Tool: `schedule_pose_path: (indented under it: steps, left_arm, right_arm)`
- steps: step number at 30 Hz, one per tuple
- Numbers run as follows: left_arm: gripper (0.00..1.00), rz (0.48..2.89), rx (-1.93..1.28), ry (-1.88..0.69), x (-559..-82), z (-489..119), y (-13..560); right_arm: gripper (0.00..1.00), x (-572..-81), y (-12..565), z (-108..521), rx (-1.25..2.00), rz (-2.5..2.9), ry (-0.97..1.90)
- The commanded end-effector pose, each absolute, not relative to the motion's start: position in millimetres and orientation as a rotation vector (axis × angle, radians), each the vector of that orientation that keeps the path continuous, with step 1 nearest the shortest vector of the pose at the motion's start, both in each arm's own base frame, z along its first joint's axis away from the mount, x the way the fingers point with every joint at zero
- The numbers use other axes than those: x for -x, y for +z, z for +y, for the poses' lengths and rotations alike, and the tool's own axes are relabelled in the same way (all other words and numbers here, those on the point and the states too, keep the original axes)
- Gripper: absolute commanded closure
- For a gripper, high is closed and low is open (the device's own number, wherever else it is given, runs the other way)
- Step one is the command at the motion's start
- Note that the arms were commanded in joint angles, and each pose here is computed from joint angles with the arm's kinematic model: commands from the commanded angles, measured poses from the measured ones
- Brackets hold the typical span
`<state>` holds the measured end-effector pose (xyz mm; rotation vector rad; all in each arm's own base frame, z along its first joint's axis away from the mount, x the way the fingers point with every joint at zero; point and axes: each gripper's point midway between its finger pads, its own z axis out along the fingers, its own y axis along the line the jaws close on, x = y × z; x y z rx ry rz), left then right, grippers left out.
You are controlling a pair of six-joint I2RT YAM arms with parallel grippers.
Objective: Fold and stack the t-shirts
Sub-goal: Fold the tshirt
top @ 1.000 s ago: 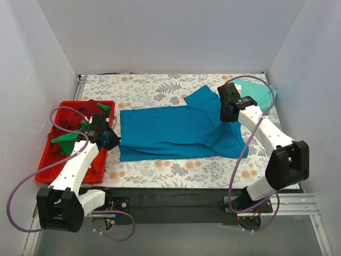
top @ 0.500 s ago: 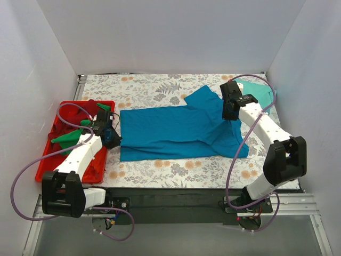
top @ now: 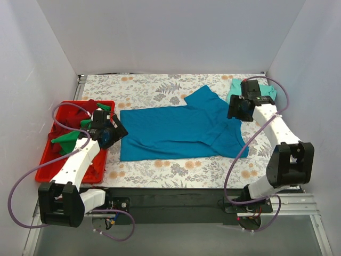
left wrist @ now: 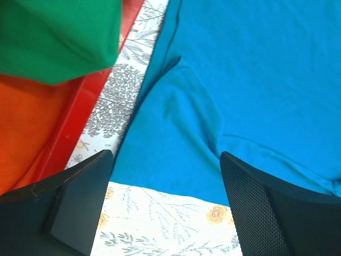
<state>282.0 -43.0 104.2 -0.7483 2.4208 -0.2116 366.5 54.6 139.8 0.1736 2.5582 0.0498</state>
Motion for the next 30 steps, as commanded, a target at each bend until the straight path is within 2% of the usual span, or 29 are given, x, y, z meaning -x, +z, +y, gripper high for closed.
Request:
schedule_pose_path:
  steps: [1,5,11,15,26,30]
  left_arm:
    - [0.19,2.416,0.722,-0.271,-273.1,-48.7,105.8]
    - [0.19,2.424,0.749,-0.327,-261.5,-56.7,94.3]
    - [0.23,2.480,0.759,-0.321,-259.2,-62.0,83.2]
    - [0.25,2.475,0.790,-0.335,-257.5,-64.8,79.3]
    - [0.31,2.554,0.796,-0.282,-247.2,-74.4,47.7]
    - [0.35,2.582,0.783,-0.254,-242.4,-78.7,37.1]
  right_arm:
    - [0.30,-337.1,139.1,45.1,-0.157,2.564,0.138]
    - [0.30,-298.2,104.5,33.2,-0.234,2.650,0.199]
    - [0.31,-266.9,68.3,16.6,-0.377,2.697,0.276]
    - [0.33,-257.7,53.1,15.4,-0.449,2.728,0.317]
    - [0.39,-249.8,32.7,-6.3,-0.511,2.766,0.199]
    - [0.47,-246.3,28.0,-11.6,-0.523,2.769,0.157]
